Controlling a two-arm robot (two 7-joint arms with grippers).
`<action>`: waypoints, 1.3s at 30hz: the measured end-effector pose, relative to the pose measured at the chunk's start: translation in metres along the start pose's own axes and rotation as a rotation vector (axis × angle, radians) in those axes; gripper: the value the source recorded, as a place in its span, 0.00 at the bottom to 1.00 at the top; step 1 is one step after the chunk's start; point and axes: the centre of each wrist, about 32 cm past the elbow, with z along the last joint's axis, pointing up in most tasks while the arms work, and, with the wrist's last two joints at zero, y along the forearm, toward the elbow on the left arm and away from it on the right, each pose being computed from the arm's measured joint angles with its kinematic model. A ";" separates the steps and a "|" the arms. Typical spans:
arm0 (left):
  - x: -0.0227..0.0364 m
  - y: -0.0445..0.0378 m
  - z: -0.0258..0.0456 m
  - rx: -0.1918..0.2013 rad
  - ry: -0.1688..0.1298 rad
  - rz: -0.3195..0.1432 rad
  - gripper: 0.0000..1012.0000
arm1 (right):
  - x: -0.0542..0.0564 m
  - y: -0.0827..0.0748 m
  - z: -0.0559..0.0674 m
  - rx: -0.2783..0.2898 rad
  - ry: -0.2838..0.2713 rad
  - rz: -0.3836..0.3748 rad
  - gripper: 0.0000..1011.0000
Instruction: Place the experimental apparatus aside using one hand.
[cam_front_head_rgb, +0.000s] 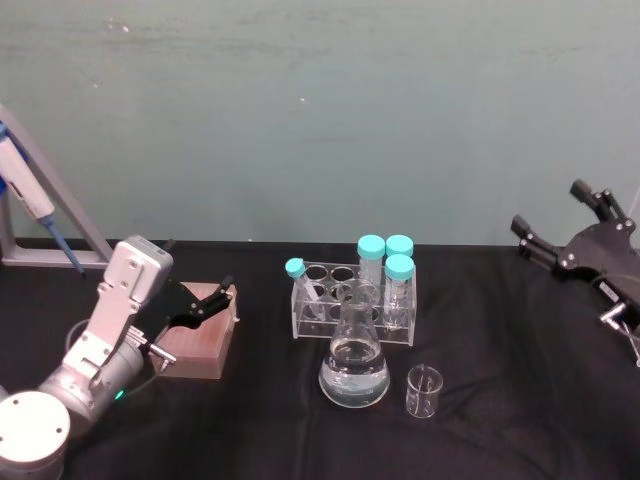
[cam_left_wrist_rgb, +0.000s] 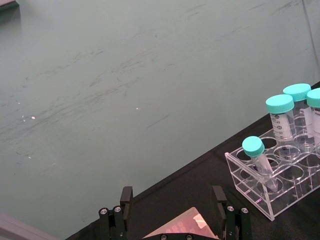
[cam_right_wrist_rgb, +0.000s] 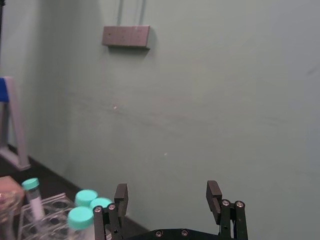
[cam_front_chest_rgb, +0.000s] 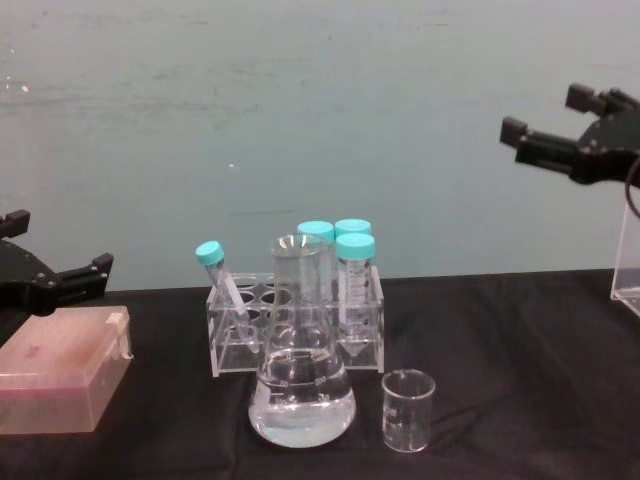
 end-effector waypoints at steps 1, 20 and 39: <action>0.0000 0.0000 0.0000 0.000 0.000 0.000 0.99 | 0.000 0.000 -0.001 -0.004 0.004 0.006 0.99; 0.0000 0.0000 0.0000 0.000 0.000 0.000 0.99 | -0.004 -0.015 -0.020 -0.100 0.039 0.133 0.99; 0.0000 0.0000 0.0000 0.000 0.000 0.000 0.99 | -0.016 -0.023 -0.031 -0.149 0.072 0.260 0.99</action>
